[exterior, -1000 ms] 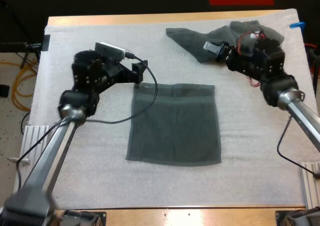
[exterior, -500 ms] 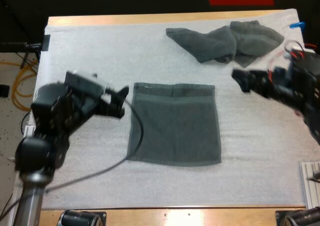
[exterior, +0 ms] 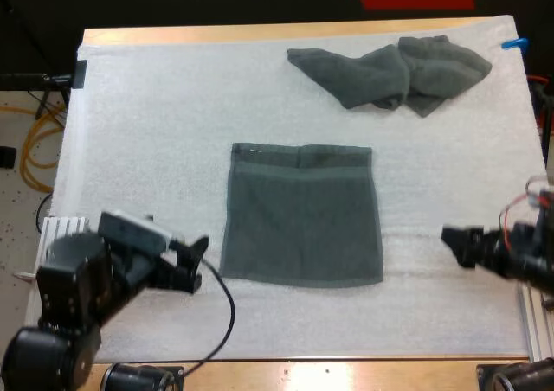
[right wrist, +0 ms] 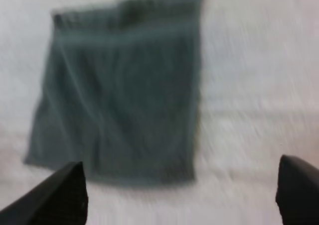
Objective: Pick towel from pile fold and stack
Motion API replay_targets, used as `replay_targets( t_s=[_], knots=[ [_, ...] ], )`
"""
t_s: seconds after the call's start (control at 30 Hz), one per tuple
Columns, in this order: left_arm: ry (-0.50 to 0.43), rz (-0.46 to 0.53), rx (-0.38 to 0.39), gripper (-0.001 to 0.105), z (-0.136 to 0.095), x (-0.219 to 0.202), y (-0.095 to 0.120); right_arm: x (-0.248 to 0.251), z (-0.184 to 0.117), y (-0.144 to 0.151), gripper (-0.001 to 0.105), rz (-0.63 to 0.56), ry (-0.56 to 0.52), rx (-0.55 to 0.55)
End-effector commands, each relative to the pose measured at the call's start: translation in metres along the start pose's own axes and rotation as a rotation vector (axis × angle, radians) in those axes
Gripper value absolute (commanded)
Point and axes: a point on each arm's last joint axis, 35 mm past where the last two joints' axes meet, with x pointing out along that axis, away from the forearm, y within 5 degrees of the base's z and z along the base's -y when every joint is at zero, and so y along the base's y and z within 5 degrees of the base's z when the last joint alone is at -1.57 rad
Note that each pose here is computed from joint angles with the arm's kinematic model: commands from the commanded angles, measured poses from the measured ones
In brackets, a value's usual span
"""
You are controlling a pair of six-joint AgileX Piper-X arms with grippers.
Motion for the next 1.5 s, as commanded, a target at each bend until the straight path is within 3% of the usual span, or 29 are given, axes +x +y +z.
replay_targets(
  t_s=[0.0,0.17,0.3,0.4,0.57,0.83,1.0,1.2,1.33,1.47],
  knots=[
    [0.014,0.016,-0.017,0.08,-0.007,-0.001,0.001,0.001,-0.01,-0.001,0.075,-0.006,0.027,0.009],
    [0.061,0.023,-0.033,0.08,-0.031,0.009,0.008,0.024,-0.042,-0.01,0.075,0.008,0.11,0.064],
    [0.111,0.03,-0.09,0.08,-0.045,0.023,0.014,0.055,-0.069,-0.018,0.075,0.046,0.213,0.103],
    [0.131,0.034,-0.096,0.08,-0.053,0.033,0.018,0.075,-0.077,-0.022,0.075,0.093,0.223,0.165],
    [0.127,0.034,-0.118,0.08,-0.058,0.041,0.021,0.101,-0.066,-0.019,0.075,0.143,0.215,0.188],
    [0.087,0.028,-0.144,0.08,-0.054,0.043,0.021,0.168,-0.06,0.005,0.075,0.201,0.329,0.112],
    [0.087,0.029,-0.149,0.08,-0.054,0.043,0.021,0.213,-0.059,0.011,0.075,0.233,0.34,0.241],
    [0.088,0.025,-0.151,0.08,-0.054,0.043,0.021,0.239,-0.068,0.01,0.075,0.273,0.414,0.305],
    [0.091,0.011,-0.152,0.08,-0.054,0.043,0.02,0.242,-0.069,0.01,0.062,0.307,0.434,0.317],
    [0.092,0.006,-0.152,0.08,-0.054,0.043,0.02,0.242,-0.07,0.01,0.033,0.301,0.444,0.332]
  ],
)
